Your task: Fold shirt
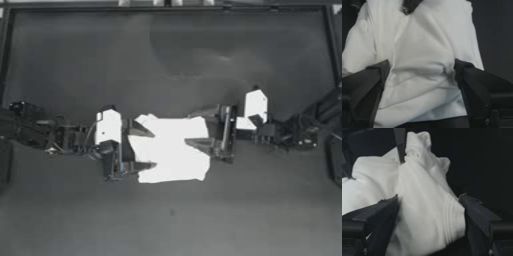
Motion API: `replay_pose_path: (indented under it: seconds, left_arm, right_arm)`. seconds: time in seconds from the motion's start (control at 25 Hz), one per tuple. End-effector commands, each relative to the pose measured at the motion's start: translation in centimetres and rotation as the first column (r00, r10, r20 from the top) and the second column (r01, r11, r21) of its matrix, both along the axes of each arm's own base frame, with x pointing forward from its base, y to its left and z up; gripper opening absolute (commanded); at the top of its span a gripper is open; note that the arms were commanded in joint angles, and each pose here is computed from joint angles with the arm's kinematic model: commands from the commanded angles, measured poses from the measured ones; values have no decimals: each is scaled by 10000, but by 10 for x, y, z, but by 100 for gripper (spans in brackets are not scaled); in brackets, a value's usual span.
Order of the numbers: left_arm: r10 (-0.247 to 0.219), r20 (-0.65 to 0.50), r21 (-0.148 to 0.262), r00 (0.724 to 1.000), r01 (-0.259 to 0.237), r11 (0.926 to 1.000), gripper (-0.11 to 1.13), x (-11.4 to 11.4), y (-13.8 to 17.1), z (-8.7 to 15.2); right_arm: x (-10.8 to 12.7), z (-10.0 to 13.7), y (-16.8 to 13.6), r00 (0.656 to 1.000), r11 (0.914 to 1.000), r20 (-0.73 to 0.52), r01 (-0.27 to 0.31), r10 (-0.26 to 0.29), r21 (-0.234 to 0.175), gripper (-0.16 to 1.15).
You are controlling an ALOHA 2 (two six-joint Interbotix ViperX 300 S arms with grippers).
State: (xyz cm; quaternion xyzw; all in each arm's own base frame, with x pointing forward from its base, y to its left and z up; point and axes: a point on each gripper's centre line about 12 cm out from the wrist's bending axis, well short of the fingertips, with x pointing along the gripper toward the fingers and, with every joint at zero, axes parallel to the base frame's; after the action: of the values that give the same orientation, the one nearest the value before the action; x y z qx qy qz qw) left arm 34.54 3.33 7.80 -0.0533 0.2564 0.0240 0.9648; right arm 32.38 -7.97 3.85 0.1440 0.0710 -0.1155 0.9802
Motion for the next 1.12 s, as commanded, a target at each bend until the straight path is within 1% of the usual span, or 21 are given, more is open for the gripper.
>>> replay_pose_path:
  seconds: [0.04,0.16,0.4,0.6,0.72,0.88,1.0,1.12]
  left_arm:
    - [-52,394,120,9992,47,9999,101,3,-1,15]
    - [-36,771,212,9970,20,9998,101,4,2,28]
    - [-167,1402,738,9900,63,9973,101,4,4,56]
    - [-78,1665,874,9860,-69,9961,101,1,9,71]
    - [-54,1819,1037,9833,-137,9945,101,0,12,79]
    - [32,1937,1259,9811,-280,9917,101,-2,18,84]
    - [195,1779,1336,9838,-438,9901,101,-2,26,78]
    - [385,1614,1322,9861,-603,9894,101,-2,33,70]
  right_arm:
    - [2,13,0,9995,10000,313,-42,44,-75,98]
    - [4,21,-1,9992,9999,397,-70,75,-115,98]
    - [12,45,0,9995,9992,69,-317,319,-230,98]
    - [18,63,1,9977,9979,-404,-560,547,-328,98]
    - [20,75,2,9963,9967,-545,-688,664,-427,98]
    - [21,91,10,9929,9933,-697,-1006,966,-565,98]
    - [20,103,17,9898,9908,-856,-1197,1141,-637,98]
    - [18,113,25,9858,9882,-1049,-1383,1310,-657,98]
